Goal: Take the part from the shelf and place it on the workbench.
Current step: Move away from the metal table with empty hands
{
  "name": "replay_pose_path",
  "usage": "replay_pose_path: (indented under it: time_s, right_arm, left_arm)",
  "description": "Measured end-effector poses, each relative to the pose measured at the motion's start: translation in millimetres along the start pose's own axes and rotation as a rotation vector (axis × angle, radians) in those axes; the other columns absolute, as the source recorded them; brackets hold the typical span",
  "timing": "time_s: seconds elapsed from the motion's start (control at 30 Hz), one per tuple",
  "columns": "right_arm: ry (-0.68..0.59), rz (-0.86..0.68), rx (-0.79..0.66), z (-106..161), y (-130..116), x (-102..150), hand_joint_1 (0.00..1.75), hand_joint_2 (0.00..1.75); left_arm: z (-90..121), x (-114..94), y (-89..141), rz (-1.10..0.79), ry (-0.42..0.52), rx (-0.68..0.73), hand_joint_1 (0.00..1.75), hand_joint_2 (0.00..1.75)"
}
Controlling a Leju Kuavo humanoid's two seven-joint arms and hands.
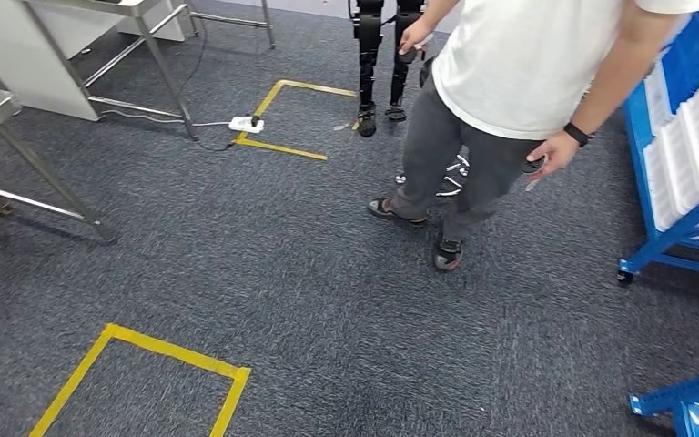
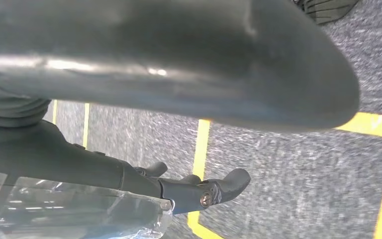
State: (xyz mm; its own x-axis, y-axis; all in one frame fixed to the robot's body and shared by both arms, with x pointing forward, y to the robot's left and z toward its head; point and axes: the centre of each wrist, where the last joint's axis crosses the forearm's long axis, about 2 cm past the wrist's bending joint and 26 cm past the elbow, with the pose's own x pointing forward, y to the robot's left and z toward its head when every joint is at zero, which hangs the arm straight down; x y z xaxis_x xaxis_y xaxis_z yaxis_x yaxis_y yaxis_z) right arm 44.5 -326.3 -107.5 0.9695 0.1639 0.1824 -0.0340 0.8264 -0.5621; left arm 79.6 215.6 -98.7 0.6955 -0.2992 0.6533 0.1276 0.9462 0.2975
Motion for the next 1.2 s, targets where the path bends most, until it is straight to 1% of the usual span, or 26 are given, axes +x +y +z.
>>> replay_pose_path:
  time_s: [0.53, 0.87, 1.2]
  right_arm:
    - [-0.016, 0.012, 0.018, 0.7, 1.4, 0.0, 0.00, 0.00]
    - [-0.015, 0.014, 0.018, 0.6, 1.3, -0.5, 0.00, 0.00]
    - [-0.025, 0.026, 0.021, 0.2, 0.9, 1.5, 0.00, 0.00]
  left_arm:
    - [1.3, -2.4, 0.4, 0.009, 0.009, 0.014, 0.00, 1.75]
    - [-0.5, 0.7, 0.2, 0.008, 0.002, 0.011, 0.00, 1.75]
    - [1.2, -2.9, 1.1, 0.010, 0.008, 0.014, 0.00, 1.75]
